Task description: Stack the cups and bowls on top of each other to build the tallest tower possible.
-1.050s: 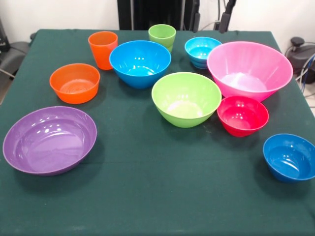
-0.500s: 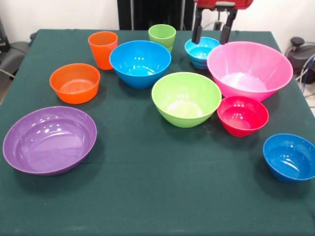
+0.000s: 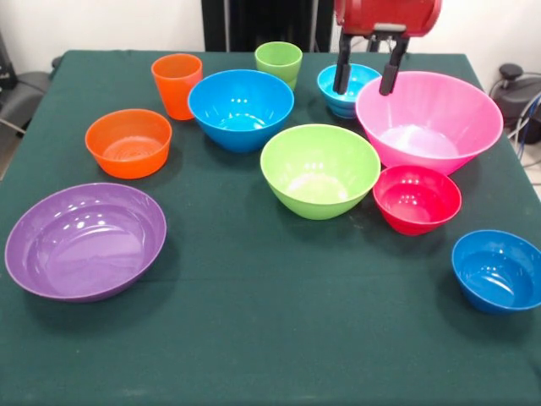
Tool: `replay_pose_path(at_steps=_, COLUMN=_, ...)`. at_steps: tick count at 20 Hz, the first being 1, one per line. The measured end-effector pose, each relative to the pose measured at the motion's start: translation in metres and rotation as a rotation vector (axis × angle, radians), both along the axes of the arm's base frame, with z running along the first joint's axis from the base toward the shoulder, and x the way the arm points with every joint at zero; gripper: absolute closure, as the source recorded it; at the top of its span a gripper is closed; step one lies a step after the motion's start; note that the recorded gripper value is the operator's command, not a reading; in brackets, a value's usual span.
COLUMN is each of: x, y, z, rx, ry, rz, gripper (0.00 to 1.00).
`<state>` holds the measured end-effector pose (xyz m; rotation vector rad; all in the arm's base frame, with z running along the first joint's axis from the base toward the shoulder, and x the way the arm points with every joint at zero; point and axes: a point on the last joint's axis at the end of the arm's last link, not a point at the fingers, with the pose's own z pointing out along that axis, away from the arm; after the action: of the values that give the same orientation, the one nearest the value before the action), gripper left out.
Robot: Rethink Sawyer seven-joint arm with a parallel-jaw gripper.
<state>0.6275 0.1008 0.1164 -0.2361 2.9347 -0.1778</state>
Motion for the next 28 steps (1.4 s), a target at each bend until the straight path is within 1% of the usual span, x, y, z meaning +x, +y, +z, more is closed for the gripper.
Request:
replay_pose_path(at_steps=3, x=-0.002, y=-0.001, z=-0.009, rx=-0.002, ry=-0.011, rz=-0.005, gripper=0.0)
replay_pose_path(at_steps=10, x=-0.01, y=-0.005, z=-0.025, rx=-0.019, ry=-0.004, rz=-0.017, gripper=0.0)
replay_pose_path(at_steps=11, x=-0.013, y=-0.005, z=-0.029, rx=-0.026, ry=-0.008, rz=-0.018, gripper=0.0)
replay_pose_path(at_steps=13, x=-0.014, y=-0.005, z=-0.032, rx=-0.029, ry=-0.012, rz=-0.017, gripper=0.0)
replay_pose_path(at_steps=14, x=-0.016, y=-0.003, z=-0.035, rx=-0.037, ry=-0.021, rz=-0.011, gripper=0.0)
replay_pose_path(at_steps=17, x=-0.022, y=0.002, z=-0.04, rx=-0.054, ry=-0.032, rz=0.0, gripper=0.0)
replay_pose_path(at_steps=21, x=-0.028, y=0.015, z=-0.042, rx=-0.074, ry=-0.047, rz=0.024, gripper=0.0)
replay_pose_path(at_steps=23, x=-0.031, y=0.023, z=-0.04, rx=-0.083, ry=-0.062, rz=0.041, gripper=0.0)
replay_pose_path(at_steps=28, x=-0.035, y=0.031, z=-0.037, rx=-0.095, ry=-0.077, rz=0.059, gripper=0.0)
